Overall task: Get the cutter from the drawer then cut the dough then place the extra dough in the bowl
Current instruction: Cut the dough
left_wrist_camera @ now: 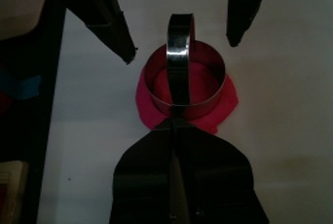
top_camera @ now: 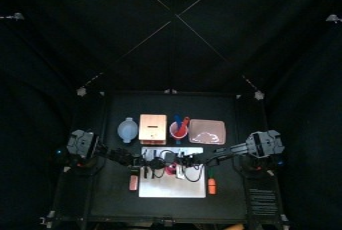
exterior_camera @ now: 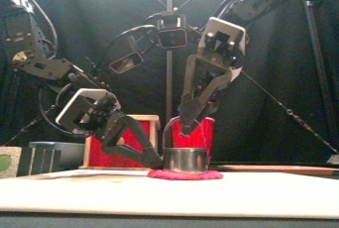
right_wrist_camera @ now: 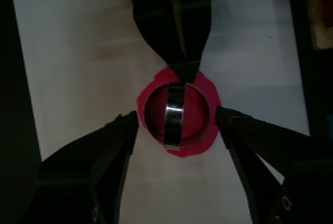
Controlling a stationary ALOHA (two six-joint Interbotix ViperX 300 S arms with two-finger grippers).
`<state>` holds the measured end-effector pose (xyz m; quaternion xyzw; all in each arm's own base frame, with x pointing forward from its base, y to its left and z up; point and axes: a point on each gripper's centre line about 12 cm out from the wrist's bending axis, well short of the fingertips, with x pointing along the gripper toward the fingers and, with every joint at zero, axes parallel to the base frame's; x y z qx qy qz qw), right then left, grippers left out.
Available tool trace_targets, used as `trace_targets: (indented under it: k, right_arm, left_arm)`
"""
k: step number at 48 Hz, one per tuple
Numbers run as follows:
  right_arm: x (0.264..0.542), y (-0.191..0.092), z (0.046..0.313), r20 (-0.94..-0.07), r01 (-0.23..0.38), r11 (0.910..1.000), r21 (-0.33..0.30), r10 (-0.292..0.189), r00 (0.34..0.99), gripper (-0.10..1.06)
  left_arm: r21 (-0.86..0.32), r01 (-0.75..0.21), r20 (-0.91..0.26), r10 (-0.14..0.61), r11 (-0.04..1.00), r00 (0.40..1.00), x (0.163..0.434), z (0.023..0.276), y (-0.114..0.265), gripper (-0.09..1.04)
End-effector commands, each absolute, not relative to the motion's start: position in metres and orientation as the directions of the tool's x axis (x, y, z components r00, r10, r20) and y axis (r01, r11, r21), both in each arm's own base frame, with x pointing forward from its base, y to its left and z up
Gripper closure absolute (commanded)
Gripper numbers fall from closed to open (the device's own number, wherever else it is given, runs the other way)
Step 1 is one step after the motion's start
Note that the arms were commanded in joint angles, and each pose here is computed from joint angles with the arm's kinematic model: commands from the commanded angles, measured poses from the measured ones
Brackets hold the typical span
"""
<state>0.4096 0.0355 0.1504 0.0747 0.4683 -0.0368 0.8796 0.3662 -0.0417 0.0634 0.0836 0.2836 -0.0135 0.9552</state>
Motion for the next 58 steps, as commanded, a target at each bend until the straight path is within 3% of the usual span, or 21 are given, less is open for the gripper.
trace_targets:
  k: [1, 25, 34, 58]
  right_arm:
    - [0.416, 0.036, 0.164, -0.807, 0.134, 0.985, 0.108, 0.008, 0.591, 0.02]
    - [0.419, 0.037, 0.167, -0.809, 0.136, 0.9848, 0.108, 0.008, 0.587, 0.02]
    - [0.414, 0.037, 0.162, -0.832, 0.154, 0.9816, 0.113, 0.009, 0.555, 0.02]
    - [0.419, 0.037, 0.166, -0.826, 0.178, 0.9729, 0.148, 0.023, 0.563, 0.04]
  left_arm:
    - [0.146, 0.075, -0.535, 0.015, 0.986, 0.845, 0.372, 0.067, -0.045, 0.52]
    - [0.136, 0.078, -0.576, 0.015, 0.988, 0.817, 0.369, 0.057, -0.045, 0.52]
    - [0.133, 0.07, -0.579, 0.02, 0.989, 0.815, 0.368, 0.056, -0.045, 0.52]
    - [0.133, 0.072, -0.582, 0.02, 0.988, 0.813, 0.367, 0.056, -0.045, 0.52]
